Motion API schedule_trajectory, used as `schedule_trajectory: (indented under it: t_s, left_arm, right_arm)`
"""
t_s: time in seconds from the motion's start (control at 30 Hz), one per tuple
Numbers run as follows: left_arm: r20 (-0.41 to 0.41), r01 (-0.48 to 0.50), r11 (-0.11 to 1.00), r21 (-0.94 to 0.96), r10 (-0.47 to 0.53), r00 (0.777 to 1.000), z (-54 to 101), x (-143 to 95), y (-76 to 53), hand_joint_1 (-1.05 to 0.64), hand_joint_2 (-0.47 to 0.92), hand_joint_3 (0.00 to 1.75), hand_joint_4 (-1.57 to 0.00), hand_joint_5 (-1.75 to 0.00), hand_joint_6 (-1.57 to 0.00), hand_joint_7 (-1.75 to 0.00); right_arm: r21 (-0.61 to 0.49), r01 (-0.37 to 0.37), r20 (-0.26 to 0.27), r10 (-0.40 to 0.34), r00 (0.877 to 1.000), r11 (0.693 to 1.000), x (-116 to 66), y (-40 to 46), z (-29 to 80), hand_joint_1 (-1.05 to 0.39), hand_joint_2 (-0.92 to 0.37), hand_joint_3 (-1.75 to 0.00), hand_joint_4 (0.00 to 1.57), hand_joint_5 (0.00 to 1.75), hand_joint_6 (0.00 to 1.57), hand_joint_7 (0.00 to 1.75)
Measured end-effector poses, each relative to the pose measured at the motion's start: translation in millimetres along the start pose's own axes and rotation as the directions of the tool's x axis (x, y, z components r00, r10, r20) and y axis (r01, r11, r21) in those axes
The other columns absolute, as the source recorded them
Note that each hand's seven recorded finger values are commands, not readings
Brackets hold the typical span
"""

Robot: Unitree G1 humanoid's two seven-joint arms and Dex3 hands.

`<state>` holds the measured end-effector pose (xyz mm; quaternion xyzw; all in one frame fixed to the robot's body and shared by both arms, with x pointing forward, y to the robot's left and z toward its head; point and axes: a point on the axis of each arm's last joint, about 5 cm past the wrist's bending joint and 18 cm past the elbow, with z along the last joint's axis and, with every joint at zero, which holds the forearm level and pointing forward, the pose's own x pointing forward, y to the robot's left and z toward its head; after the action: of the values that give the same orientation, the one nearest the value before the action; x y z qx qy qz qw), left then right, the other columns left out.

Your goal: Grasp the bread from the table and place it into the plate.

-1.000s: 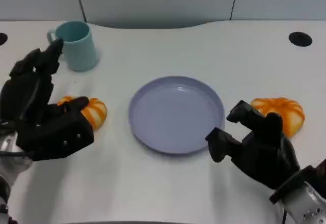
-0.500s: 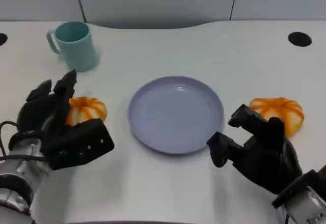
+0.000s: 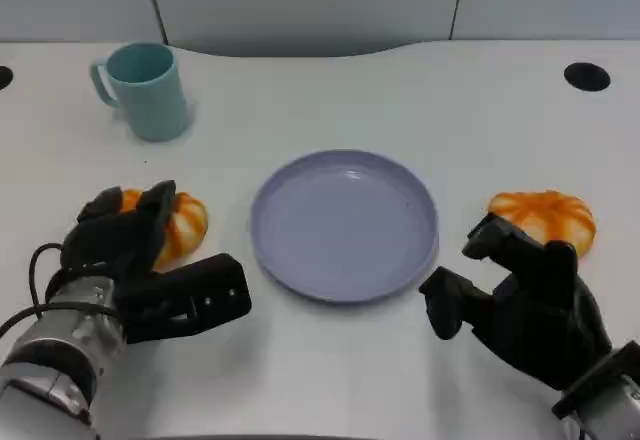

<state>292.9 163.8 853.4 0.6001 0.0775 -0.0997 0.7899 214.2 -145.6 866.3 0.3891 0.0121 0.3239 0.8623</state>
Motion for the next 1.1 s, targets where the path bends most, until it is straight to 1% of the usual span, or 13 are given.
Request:
schedule_trajectory:
  t_s: [0.3,0.4,0.43,0.47,0.5,0.53,0.57,0.6,0.63,0.7,0.8,0.93,1.1]
  left_arm:
    - [-0.038,0.038,0.999,0.024,-0.038,0.999,-1.0,0.9,1.6,-1.05,0.91,0.39,0.0,0.0,0.0,0.0]
    - [-0.043,0.044,0.999,0.032,-0.043,0.998,-0.6,1.7,2.9,-1.05,0.87,0.24,-0.02,-0.01,-0.01,0.0]
    - [-0.045,0.044,0.998,0.034,-0.043,0.998,-0.7,1.7,2.9,-1.05,0.84,0.2,-0.06,-0.05,-0.02,-0.02]
    - [-0.047,0.041,0.999,0.035,-0.039,0.998,-0.8,1.6,2.8,-1.05,0.77,0.21,-0.06,-0.48,-0.03,-0.19]
    - [-0.05,0.03,0.999,0.035,-0.029,0.998,-1.1,1.4,2.4,-1.05,0.64,0.33,-0.03,-1.1,-0.02,-0.69]
    - [-0.053,0.016,0.999,0.035,-0.014,0.998,-1.8,0.8,1.5,-1.05,0.22,1.0,-0.04,-1.48,-0.01,-1.3]
    - [-0.054,-0.005,0.999,0.036,0.007,0.998,-2.4,0.3,0.4,-1.05,0.05,1.29,-0.04,-1.61,0.0,-1.52]
    - [-0.055,-0.028,0.999,0.037,0.03,0.998,-2.8,0.0,0.1,-1.05,-0.05,1.5,-0.12,-1.69,-0.08,-1.65]
    - [-0.056,-0.046,0.998,0.038,0.048,0.997,-3.5,0.0,0.5,-1.05,-0.12,1.62,-0.34,-1.72,-0.2,-1.7]
    - [-0.057,-0.063,0.997,0.047,0.066,0.996,-4.4,0.0,1.0,-1.05,-0.25,1.72,-0.59,-1.74,-0.42,-1.74]
    - [-0.067,-0.07,0.995,0.065,0.074,0.995,-5.3,0.7,3.0,-1.05,-0.28,1.74,-0.68,-1.75,-0.58,-1.74]
    - [-0.072,-0.073,0.995,0.064,0.078,0.994,-5.2,1.0,3.6,-1.05,-0.15,1.75,-0.94,-1.75,-0.79,-1.7]
    - [-0.077,-0.085,0.995,0.058,0.089,0.993,-5.5,1.0,3.7,-1.05,-0.14,1.75,-1.02,-1.75,-0.82,-1.67]
  right_arm:
    - [-0.012,-0.007,0.042,0.008,0.999,1.0,-7.2,1.6,0.3,-0.79,-0.92,-0.27,0.87,1.56,0.81,1.01]
    - [0.001,-0.002,0.05,0.002,0.999,1.0,-10.1,0.9,-0.8,-0.78,-0.92,-0.29,0.86,1.56,0.8,1.01]
    - [0.006,-0.004,0.054,0.003,0.999,1.0,-10.7,0.8,-1.0,-0.78,-0.92,-0.29,0.85,1.56,0.79,1.01]
    - [0.007,-0.01,0.055,0.009,0.998,1.0,-11.2,0.5,-0.7,-0.76,-0.92,-0.31,0.84,1.55,0.78,1.0]
    - [0.006,-0.02,0.056,0.02,0.998,1.0,-11.8,0.1,-0.1,-0.76,-0.92,-0.31,0.84,1.54,0.79,1.0]
    - [0.006,-0.028,0.059,0.028,0.998,1.0,-12.5,-0.5,0.7,-0.75,-0.92,-0.32,0.84,1.53,0.78,0.99]
    - [0.007,-0.035,0.06,0.035,0.998,0.999,-13.3,-1.6,1.1,-0.75,-0.92,-0.32,0.84,1.53,0.78,0.98]
    - [0.008,-0.042,0.061,0.041,0.997,0.999,-14.4,-3.3,0.9,-0.75,-0.92,-0.33,0.83,1.52,0.78,0.98]
    - [0.011,-0.045,0.062,0.044,0.997,0.999,-15.2,-4.9,0.2,-0.75,-0.92,-0.33,0.83,1.52,0.78,0.98]
    - [0.016,-0.046,0.064,0.045,0.997,0.999,-16.8,-7.2,-1.2,-0.76,-0.92,-0.33,0.85,1.5,0.79,0.95]
    - [0.014,-0.047,0.069,0.046,0.997,0.999,-17.7,-8.2,-0.9,-0.75,-0.92,-0.33,0.85,1.5,0.79,0.95]
    - [0.016,-0.048,0.069,0.046,0.997,0.999,-17.7,-8.1,-0.9,-0.76,-0.92,-0.3,0.85,1.47,0.8,0.91]
    - [0.022,-0.04,0.067,0.039,0.997,0.999,-17.4,-7.5,-1.1,-0.75,-0.92,-0.31,0.84,1.5,0.81,0.93]
